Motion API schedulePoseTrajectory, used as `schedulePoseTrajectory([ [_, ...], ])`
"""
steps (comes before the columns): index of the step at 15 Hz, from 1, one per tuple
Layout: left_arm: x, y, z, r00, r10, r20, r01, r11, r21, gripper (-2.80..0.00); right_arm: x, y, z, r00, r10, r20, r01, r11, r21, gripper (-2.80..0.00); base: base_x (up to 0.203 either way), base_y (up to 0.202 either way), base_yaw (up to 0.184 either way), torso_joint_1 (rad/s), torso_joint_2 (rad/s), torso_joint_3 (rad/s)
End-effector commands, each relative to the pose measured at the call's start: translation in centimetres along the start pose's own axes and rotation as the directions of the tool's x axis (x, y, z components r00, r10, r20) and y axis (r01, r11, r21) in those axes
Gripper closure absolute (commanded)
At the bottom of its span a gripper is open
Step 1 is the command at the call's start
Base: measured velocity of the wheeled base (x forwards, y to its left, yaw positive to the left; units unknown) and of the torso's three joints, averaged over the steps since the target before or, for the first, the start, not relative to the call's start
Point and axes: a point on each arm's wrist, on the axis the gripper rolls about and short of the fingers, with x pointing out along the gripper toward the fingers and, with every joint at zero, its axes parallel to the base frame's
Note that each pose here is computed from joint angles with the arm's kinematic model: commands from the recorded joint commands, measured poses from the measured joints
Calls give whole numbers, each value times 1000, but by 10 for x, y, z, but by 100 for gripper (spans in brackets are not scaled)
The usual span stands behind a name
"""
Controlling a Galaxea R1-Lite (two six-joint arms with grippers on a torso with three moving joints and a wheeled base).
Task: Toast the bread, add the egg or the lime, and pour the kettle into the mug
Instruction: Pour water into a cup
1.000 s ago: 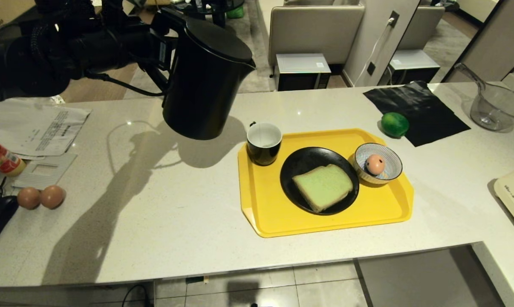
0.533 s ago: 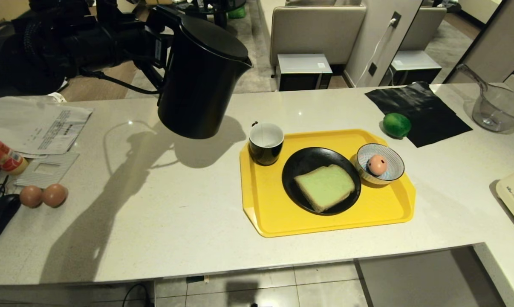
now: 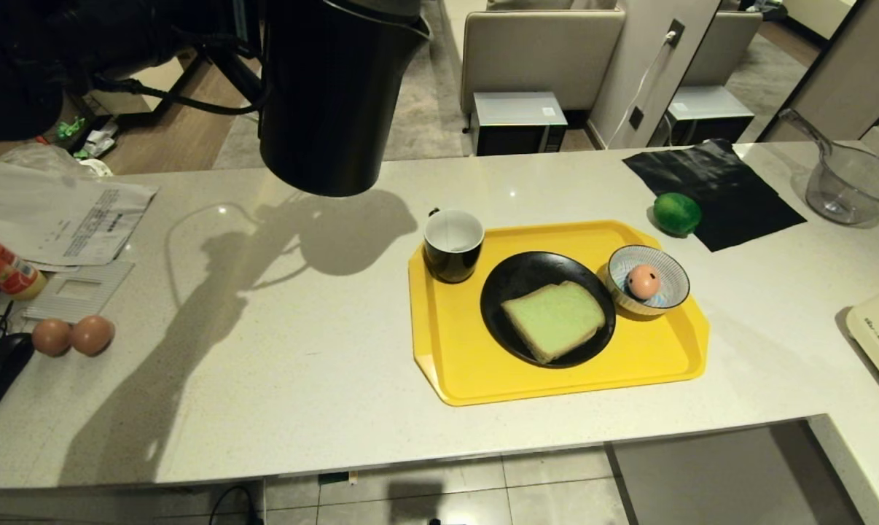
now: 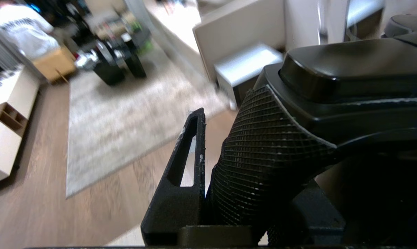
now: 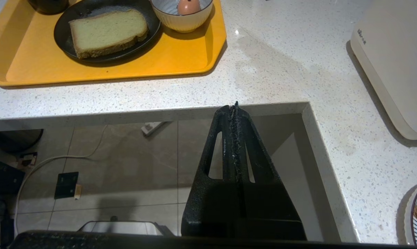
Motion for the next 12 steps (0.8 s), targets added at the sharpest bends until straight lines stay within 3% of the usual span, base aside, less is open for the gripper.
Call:
schedulePoseTrajectory([
  [1, -2, 0, 6, 1000, 6, 28, -6, 1000, -8, 0, 2, 0, -8, 1000, -1, -28, 1, 1000, 0, 0, 0, 0, 0, 0, 0, 0],
  [4, 0, 0, 9, 997, 18, 69, -18, 1000, -5, 0, 2, 0, -8, 1000, -1, -28, 1, 1000, 2, 0, 0, 0, 0, 0, 0, 0],
  [12, -2, 0, 12, 997, 22, 79, -20, 1000, -18, 0, 2, 0, -8, 1000, -1, -28, 1, 1000, 1, 0, 0, 0, 0, 0, 0, 0],
])
